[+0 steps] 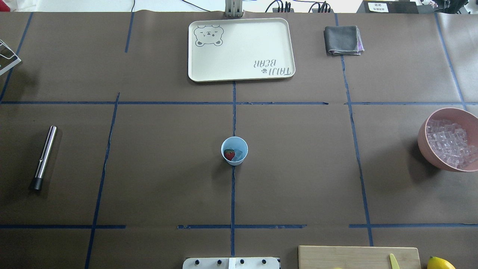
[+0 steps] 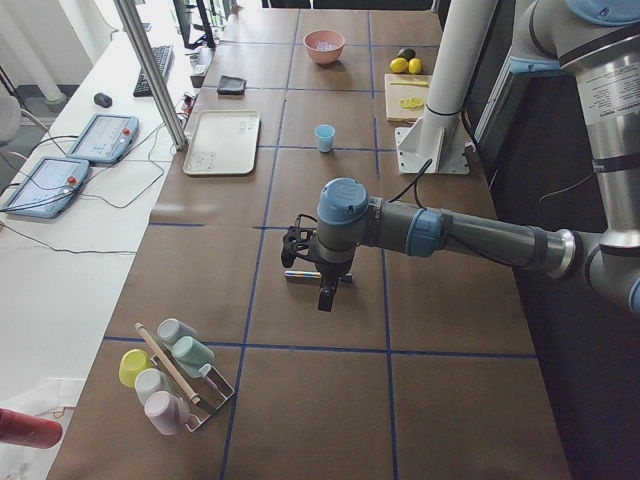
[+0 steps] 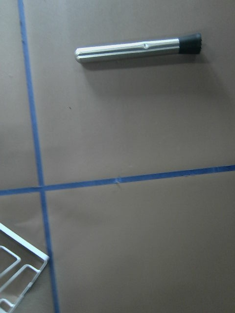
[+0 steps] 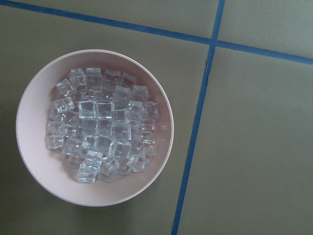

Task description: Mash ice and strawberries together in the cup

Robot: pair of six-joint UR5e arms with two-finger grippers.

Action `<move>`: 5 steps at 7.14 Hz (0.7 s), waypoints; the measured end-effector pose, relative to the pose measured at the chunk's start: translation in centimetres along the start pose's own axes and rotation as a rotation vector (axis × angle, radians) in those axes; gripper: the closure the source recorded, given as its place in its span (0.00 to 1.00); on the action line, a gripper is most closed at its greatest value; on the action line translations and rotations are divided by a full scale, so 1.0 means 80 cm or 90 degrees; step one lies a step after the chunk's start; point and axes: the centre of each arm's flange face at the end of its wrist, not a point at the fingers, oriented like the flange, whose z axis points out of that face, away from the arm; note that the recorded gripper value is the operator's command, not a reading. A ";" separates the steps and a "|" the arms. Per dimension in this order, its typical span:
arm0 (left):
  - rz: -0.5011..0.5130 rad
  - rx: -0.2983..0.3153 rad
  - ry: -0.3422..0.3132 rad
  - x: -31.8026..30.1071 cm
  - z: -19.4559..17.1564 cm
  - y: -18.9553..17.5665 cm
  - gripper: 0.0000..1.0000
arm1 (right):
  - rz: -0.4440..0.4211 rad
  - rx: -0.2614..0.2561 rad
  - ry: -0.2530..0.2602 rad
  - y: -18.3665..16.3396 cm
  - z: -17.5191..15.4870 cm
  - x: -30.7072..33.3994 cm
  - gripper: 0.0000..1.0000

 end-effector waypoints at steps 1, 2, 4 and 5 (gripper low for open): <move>-0.001 -0.001 -0.001 -0.001 0.001 -0.001 0.00 | 0.004 -0.004 0.000 -0.010 0.010 0.011 0.00; -0.006 -0.006 -0.001 -0.005 0.004 0.003 0.00 | 0.006 -0.003 0.001 -0.024 0.017 0.020 0.00; -0.020 -0.023 -0.004 -0.020 0.020 0.005 0.00 | 0.005 -0.001 -0.004 -0.034 0.021 0.024 0.00; -0.027 -0.031 -0.005 -0.030 0.030 0.003 0.00 | 0.006 -0.001 -0.008 -0.035 0.022 0.024 0.00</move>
